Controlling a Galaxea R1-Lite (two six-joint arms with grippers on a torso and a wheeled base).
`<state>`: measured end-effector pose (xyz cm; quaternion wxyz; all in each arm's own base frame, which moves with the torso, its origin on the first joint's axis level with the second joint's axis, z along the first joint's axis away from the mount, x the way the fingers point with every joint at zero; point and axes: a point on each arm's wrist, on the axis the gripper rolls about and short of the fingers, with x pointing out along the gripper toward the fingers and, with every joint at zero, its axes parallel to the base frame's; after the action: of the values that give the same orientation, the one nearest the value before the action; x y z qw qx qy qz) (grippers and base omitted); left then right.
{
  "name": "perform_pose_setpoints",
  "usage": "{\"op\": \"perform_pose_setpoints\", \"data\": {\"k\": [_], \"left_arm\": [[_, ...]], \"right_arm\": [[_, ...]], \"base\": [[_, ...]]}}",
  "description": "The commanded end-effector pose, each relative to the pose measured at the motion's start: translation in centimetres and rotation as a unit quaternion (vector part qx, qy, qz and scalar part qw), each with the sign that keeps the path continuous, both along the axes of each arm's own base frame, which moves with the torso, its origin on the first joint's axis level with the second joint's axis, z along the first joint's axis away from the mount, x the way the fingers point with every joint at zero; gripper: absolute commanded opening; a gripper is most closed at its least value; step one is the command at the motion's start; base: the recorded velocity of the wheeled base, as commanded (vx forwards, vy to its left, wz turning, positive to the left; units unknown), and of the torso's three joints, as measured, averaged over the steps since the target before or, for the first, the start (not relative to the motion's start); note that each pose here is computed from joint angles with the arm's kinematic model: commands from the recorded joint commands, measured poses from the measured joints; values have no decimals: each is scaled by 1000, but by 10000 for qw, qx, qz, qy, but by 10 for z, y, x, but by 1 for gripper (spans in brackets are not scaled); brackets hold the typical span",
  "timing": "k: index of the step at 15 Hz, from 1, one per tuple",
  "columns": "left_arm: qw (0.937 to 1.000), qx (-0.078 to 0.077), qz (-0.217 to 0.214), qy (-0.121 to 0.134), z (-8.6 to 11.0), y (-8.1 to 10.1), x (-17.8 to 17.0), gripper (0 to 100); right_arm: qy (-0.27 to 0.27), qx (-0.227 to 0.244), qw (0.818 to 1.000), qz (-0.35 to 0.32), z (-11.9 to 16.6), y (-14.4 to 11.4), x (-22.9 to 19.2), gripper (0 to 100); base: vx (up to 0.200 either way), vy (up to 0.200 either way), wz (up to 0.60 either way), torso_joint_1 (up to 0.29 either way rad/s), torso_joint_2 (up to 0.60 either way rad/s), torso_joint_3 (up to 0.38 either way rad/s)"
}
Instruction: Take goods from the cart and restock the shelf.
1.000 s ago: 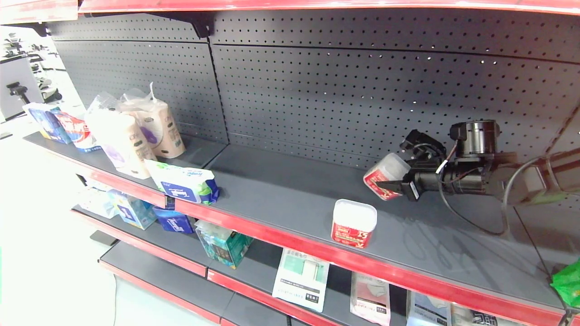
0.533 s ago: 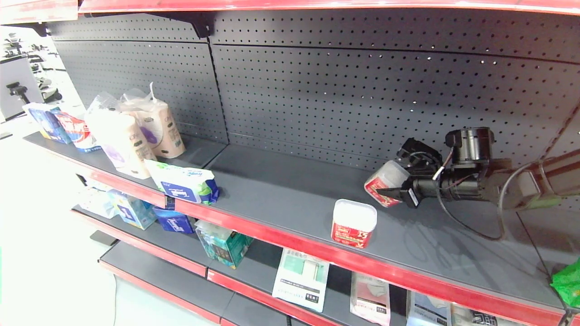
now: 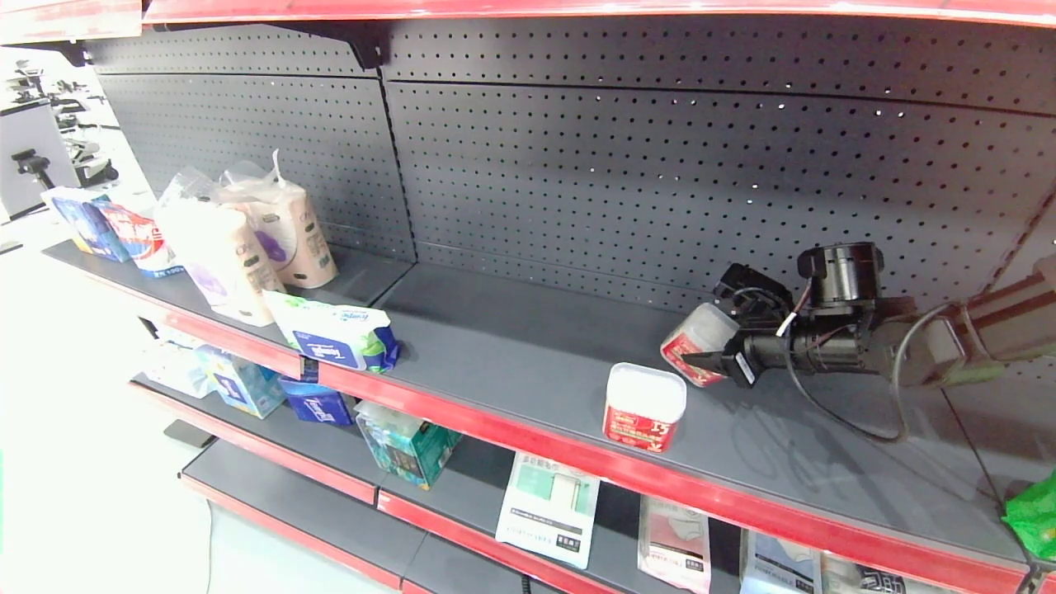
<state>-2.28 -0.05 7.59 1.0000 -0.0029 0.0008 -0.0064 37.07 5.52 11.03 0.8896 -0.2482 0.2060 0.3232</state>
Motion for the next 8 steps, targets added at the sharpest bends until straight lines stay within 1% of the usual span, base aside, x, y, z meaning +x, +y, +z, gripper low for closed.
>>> {"op": "perform_pose_setpoints", "data": {"k": [1, 3, 4, 8], "left_arm": [[10000, -2, -5, 0, 0, 0, 0, 100], [10000, -2, -5, 0, 0, 0, 0, 100], [10000, -2, -5, 0, 0, 0, 0, 100], [10000, -2, 2, 0, 0, 0, 0, 100]], "right_arm": [[25, -9, 10000, 38, -2, 3, -1, 0], [35, -30, 10000, 62, -3, 6, -1, 0], [30, -48, 10000, 62, -3, 7, -1, 100], [13, -55, 9999, 126, -2, 13, -2, 100]], "base": [[0, 0, 0, 0, 0, 0], [0, 0, 0, 0, 0, 0], [0, 0, 0, 0, 0, 0], [0, 0, 0, 0, 0, 0]]}}
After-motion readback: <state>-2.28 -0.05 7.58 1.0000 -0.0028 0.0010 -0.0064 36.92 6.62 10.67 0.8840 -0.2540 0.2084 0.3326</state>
